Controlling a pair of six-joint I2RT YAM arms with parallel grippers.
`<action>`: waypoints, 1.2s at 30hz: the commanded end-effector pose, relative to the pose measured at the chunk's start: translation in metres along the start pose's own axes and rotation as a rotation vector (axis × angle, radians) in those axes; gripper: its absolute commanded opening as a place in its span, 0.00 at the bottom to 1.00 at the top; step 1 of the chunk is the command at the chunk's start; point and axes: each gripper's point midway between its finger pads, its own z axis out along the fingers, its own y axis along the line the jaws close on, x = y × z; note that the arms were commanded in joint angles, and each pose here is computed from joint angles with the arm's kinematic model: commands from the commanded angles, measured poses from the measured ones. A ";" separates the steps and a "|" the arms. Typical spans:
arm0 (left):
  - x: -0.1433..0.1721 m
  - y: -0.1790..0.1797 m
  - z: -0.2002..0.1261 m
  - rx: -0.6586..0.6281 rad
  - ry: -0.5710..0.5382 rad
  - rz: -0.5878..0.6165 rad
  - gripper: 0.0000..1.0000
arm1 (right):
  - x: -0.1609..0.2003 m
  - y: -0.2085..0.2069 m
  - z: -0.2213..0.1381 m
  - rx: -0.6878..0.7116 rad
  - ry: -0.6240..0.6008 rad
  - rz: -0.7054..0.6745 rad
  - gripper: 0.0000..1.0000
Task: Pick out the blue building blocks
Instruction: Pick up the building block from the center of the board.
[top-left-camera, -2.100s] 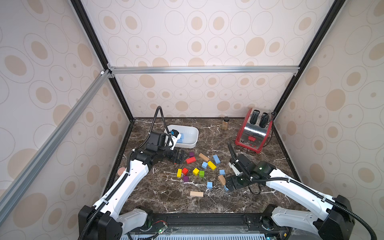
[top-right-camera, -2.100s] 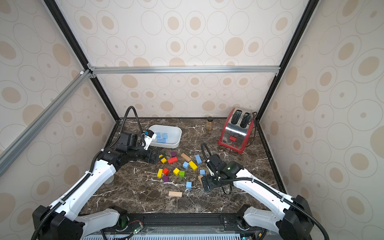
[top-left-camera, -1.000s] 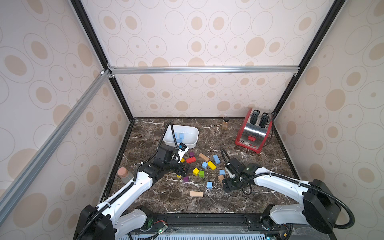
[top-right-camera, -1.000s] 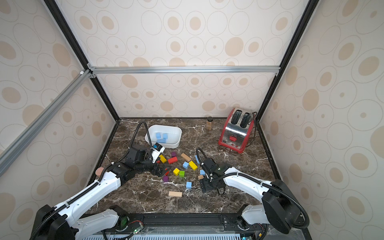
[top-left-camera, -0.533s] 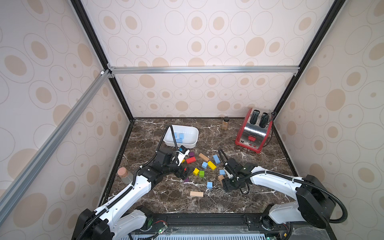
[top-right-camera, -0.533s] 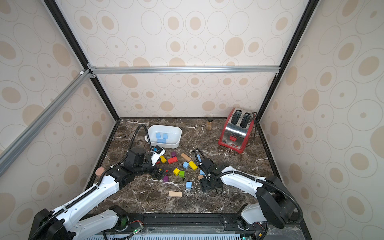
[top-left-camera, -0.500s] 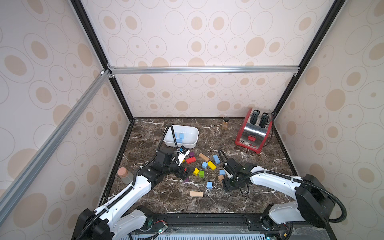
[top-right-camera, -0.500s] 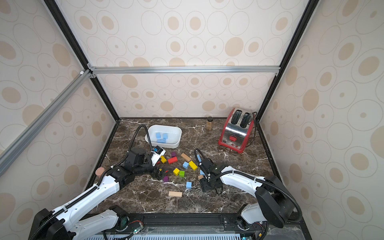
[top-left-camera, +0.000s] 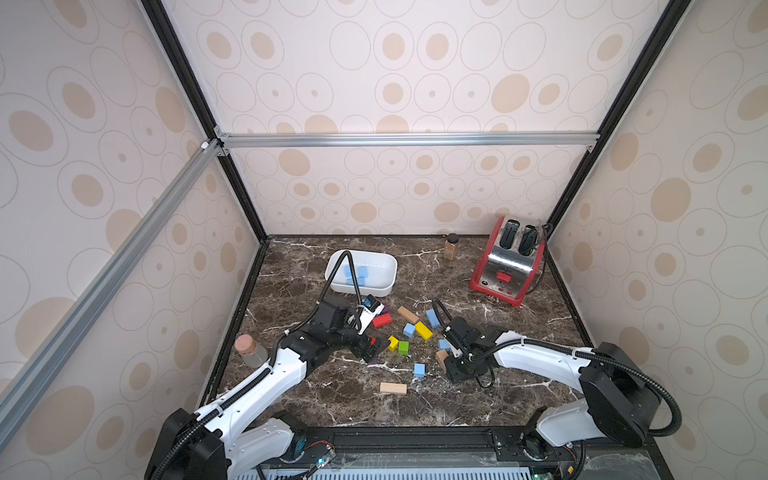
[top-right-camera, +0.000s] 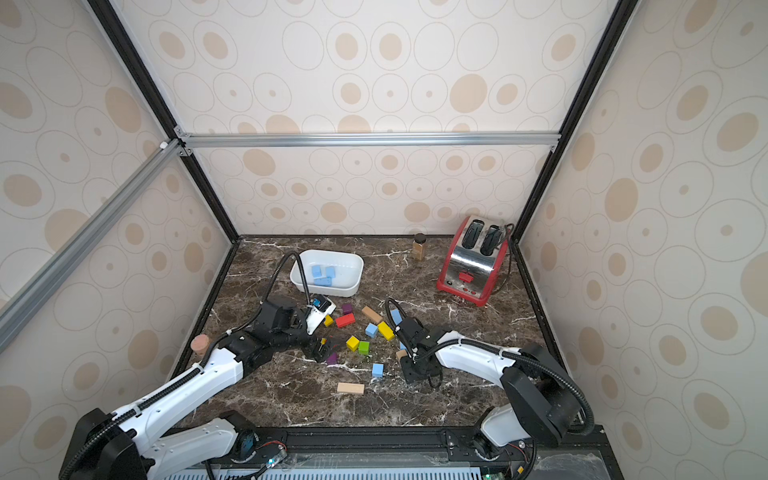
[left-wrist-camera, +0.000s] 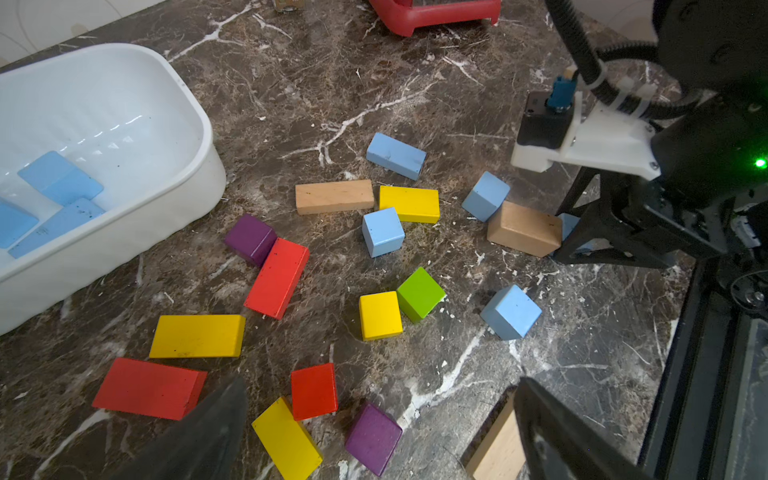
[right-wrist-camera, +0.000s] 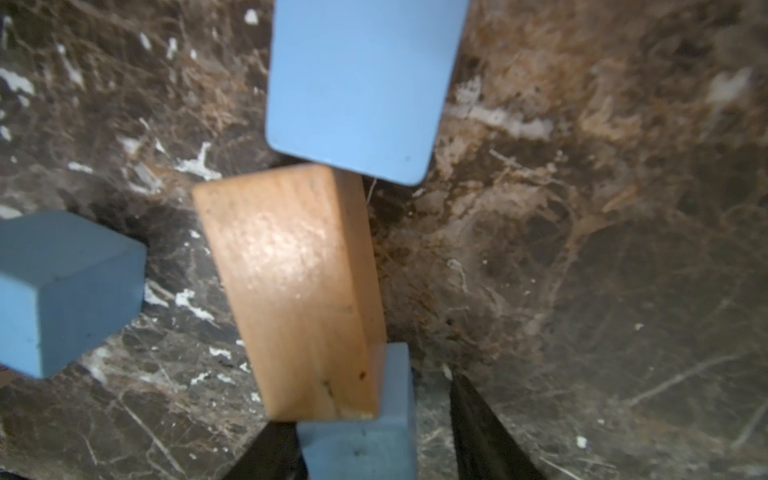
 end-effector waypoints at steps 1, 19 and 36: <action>-0.015 -0.004 -0.002 0.015 -0.036 0.053 0.99 | -0.004 0.003 -0.001 0.008 -0.007 -0.009 0.50; -0.019 -0.004 -0.001 0.008 -0.049 0.055 0.99 | -0.003 0.008 -0.005 -0.018 -0.020 -0.012 0.30; -0.054 -0.001 -0.025 -0.039 -0.122 0.099 0.99 | -0.032 0.027 -0.068 -0.152 -0.276 -0.075 0.00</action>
